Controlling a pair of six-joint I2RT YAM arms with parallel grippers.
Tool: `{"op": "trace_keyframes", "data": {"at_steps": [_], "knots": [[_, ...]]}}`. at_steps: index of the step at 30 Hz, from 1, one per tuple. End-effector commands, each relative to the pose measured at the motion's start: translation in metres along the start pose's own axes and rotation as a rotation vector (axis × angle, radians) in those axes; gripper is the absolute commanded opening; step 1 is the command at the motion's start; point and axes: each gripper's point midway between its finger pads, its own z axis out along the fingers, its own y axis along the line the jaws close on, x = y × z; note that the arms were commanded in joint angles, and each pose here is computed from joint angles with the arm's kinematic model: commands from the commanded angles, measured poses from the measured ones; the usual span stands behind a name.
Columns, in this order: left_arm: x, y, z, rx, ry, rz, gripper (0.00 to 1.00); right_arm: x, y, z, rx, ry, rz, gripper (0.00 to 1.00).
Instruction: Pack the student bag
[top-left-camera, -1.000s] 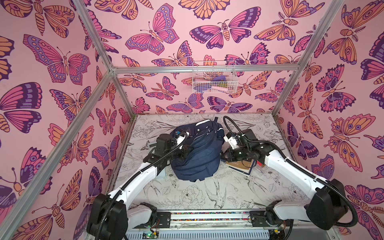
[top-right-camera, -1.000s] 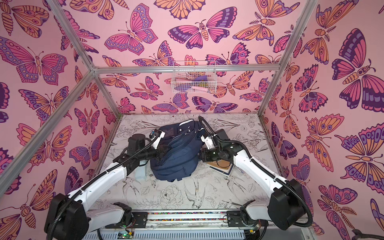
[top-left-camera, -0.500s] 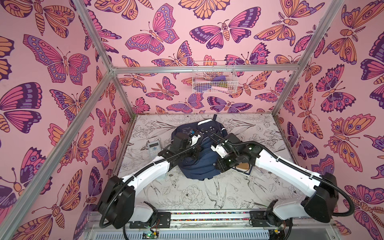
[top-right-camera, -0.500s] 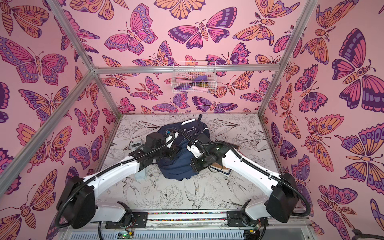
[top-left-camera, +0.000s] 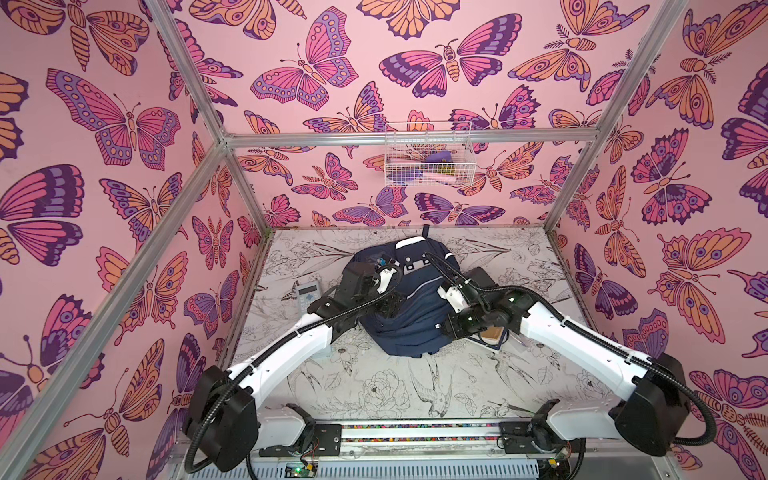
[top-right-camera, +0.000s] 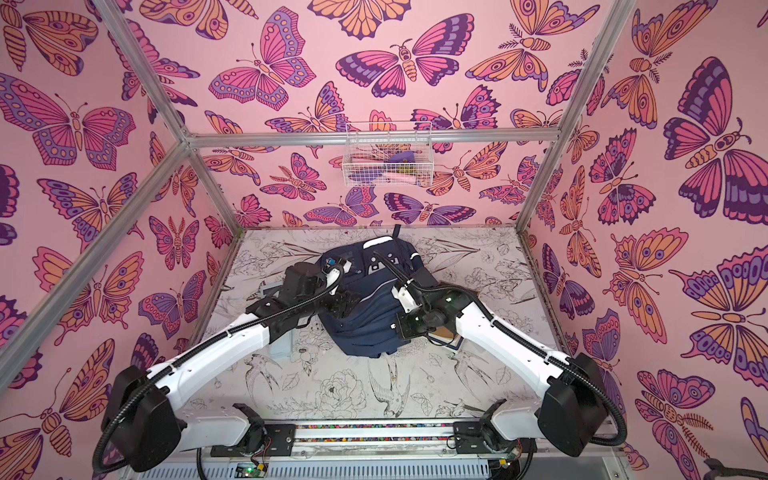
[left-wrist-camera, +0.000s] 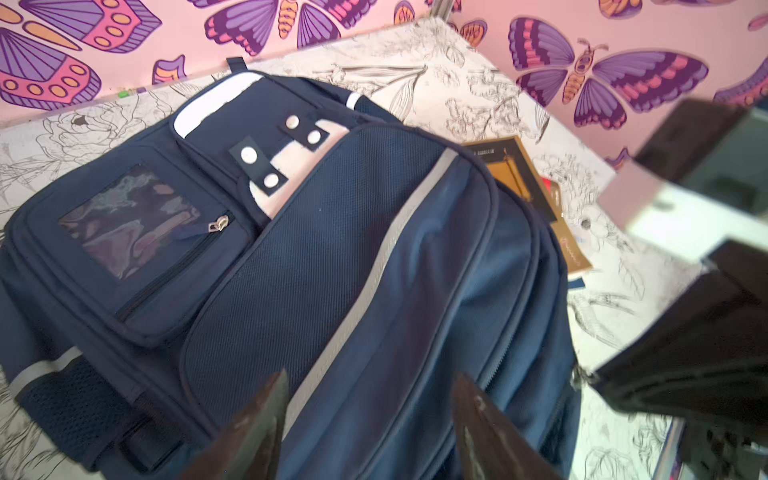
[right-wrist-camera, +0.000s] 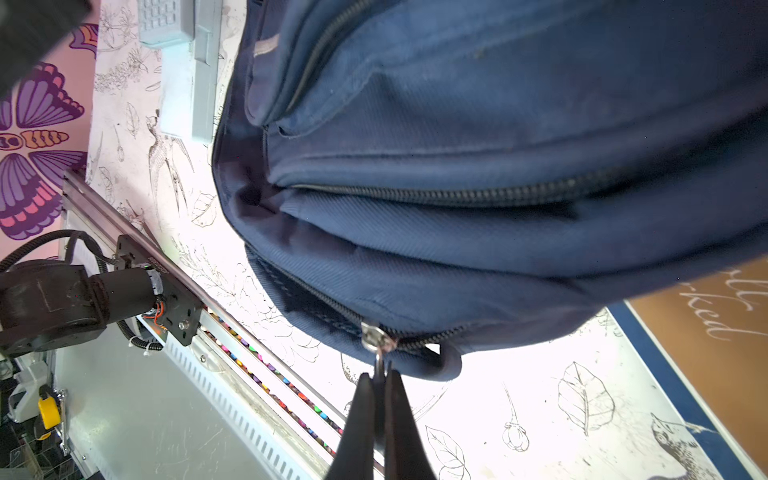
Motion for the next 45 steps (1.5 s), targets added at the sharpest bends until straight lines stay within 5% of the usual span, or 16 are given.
{"op": "trace_keyframes", "data": {"at_steps": [1,7,14,16,21,22,30,36,40,43,45], "knots": [[0.046,0.004,0.004,0.002,0.158,0.035,0.74,-0.013,0.012,-0.008,-0.068,-0.053,-0.014,0.0],[0.059,0.002,0.023,0.044,0.221,0.055,0.81,-0.014,0.015,-0.009,-0.101,-0.058,-0.017,0.0],[0.067,0.012,0.059,0.034,0.292,0.064,0.76,-0.01,0.013,-0.006,-0.104,-0.041,-0.021,0.0],[0.066,0.015,0.063,0.024,0.295,0.072,0.67,-0.009,0.013,-0.004,-0.105,-0.034,-0.018,0.0],[0.03,0.019,0.056,-0.019,0.214,0.048,0.02,-0.007,0.011,-0.003,-0.098,-0.028,-0.027,0.0],[0.017,0.016,0.052,-0.01,0.183,0.036,0.0,-0.006,0.012,-0.003,-0.103,-0.021,-0.028,0.0],[-0.065,-0.013,0.036,0.099,0.026,-0.198,0.0,-0.007,0.043,-0.006,-0.142,-0.018,-0.11,0.0],[-0.078,-0.029,0.046,0.126,0.016,-0.259,0.0,-0.013,0.092,0.015,-0.242,-0.018,-0.146,0.0],[-0.06,-0.026,0.057,0.112,0.055,-0.231,0.0,-0.021,0.088,0.025,-0.226,-0.054,-0.115,0.0],[-0.032,-0.019,0.061,0.085,0.106,-0.2,0.37,-0.024,0.076,0.019,-0.235,-0.082,-0.069,0.0],[-0.012,-0.017,0.06,0.076,0.142,-0.173,0.5,-0.022,0.066,0.016,-0.234,-0.09,-0.05,0.0]]}}
